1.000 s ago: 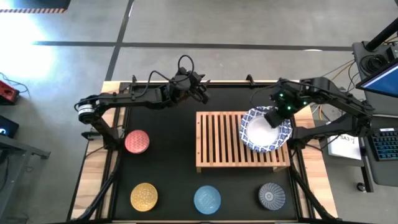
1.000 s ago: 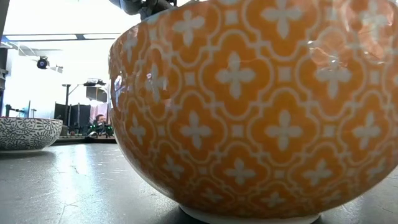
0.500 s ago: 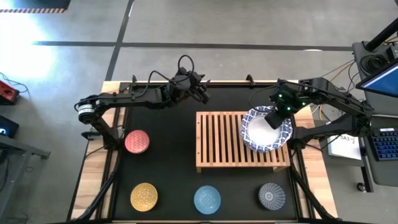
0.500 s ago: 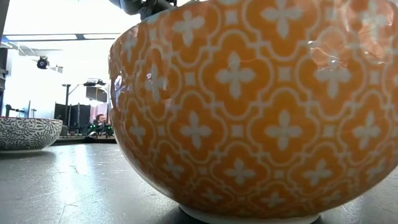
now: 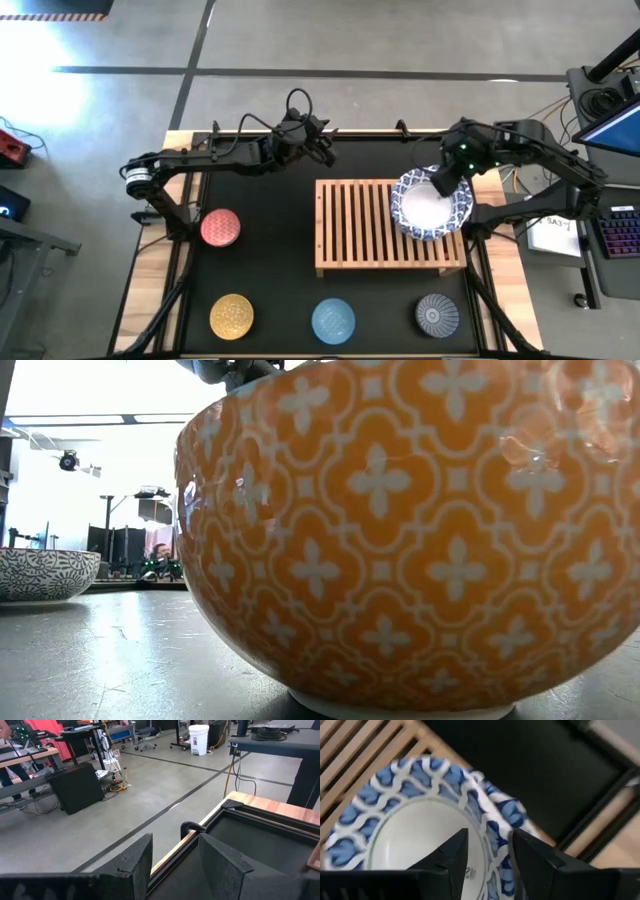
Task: Place and stack bowls onto a shelf
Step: Stack the big white and blue bowl on top of the big white and blue bowl
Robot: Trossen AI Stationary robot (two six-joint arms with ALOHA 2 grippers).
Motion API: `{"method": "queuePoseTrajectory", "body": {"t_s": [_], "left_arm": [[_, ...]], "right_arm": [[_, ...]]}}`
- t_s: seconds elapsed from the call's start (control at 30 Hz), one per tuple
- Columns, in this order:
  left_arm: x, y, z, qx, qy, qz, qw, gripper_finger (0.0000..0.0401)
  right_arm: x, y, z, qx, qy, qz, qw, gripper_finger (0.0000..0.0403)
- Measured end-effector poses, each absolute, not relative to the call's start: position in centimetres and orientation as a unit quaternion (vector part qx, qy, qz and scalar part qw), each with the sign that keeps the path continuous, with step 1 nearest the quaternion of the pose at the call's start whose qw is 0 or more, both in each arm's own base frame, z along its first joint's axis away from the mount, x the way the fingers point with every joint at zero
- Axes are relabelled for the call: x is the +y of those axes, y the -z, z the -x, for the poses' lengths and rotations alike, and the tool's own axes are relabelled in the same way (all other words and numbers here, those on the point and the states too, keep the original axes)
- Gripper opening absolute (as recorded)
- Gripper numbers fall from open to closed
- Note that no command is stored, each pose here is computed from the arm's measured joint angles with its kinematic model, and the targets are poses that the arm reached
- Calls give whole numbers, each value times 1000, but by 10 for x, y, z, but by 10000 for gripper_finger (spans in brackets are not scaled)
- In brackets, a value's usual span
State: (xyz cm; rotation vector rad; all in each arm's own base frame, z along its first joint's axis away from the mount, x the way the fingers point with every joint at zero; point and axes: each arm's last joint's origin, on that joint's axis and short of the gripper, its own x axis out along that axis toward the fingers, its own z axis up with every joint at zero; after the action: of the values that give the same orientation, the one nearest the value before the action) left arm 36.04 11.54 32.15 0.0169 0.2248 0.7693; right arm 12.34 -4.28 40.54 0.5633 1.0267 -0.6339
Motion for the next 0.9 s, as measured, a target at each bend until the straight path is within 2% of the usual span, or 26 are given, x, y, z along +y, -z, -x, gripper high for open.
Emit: {"method": "queuePoseTrajectory", "body": {"t_s": [0.3,0.5,0.9], "left_arm": [[115,-321,-360,111,-374,-8,921,144],[115,-320,-360,116,-374,-9,920,144],[115,-320,-360,119,-374,-9,920,144]], "right_arm": [[-45,-406,-126,474,321,-244,783,130],[-51,-404,-129,469,383,-197,771,107],[-57,-387,-146,514,376,-181,750,45]]}}
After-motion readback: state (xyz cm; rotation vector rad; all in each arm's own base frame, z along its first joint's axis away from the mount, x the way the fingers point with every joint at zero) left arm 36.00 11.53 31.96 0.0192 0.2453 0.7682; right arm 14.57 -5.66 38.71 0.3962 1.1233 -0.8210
